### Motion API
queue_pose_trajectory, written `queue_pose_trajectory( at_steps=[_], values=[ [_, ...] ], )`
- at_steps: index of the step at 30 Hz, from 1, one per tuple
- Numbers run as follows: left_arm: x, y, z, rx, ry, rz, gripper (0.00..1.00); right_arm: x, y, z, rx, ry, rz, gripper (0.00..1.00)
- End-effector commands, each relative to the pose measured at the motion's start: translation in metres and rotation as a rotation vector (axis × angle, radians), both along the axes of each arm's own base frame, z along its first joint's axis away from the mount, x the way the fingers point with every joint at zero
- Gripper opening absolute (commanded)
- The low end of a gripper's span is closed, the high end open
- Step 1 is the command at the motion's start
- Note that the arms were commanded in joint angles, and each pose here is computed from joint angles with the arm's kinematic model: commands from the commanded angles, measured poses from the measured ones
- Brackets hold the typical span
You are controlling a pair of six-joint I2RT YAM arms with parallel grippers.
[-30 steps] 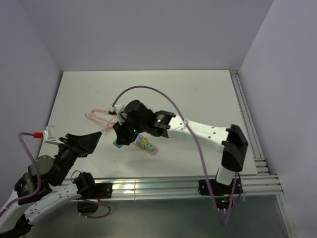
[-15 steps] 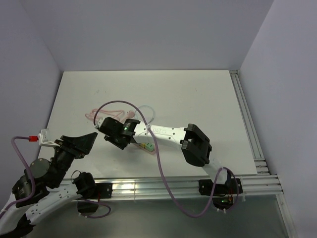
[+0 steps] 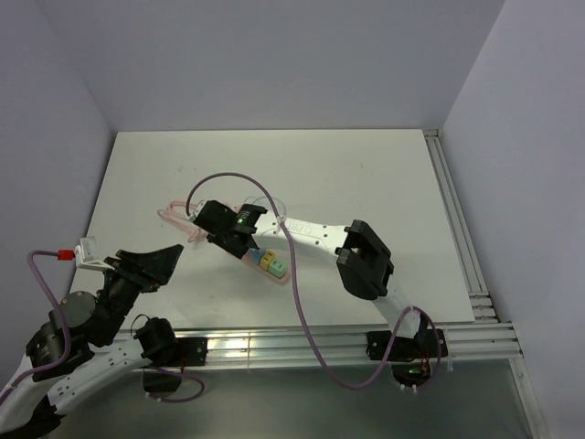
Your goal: Insert the plug
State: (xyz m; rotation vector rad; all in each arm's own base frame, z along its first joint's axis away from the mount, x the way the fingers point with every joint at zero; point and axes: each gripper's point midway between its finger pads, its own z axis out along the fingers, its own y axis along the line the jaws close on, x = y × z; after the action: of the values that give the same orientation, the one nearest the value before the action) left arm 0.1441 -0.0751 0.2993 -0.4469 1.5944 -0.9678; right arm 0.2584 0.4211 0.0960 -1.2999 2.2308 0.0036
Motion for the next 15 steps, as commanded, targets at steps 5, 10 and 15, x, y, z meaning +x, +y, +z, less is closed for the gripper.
queue_pose_trajectory(
  at_steps=[5, 10, 15],
  values=[
    [-0.002, 0.001, 0.01, -0.013, -0.03, -0.007, 0.76, 0.001, -0.009, 0.01, -0.032, 0.018, 0.024, 0.0],
    [0.0, -0.002, 0.008, -0.01, -0.034, -0.011, 0.77, -0.007, -0.004, 0.018, -0.004, 0.049, 0.034, 0.0],
    [0.0, -0.003, 0.01, -0.006, -0.039, -0.017, 0.77, -0.013, -0.002, 0.013, -0.021, 0.081, 0.039, 0.0]
  ],
)
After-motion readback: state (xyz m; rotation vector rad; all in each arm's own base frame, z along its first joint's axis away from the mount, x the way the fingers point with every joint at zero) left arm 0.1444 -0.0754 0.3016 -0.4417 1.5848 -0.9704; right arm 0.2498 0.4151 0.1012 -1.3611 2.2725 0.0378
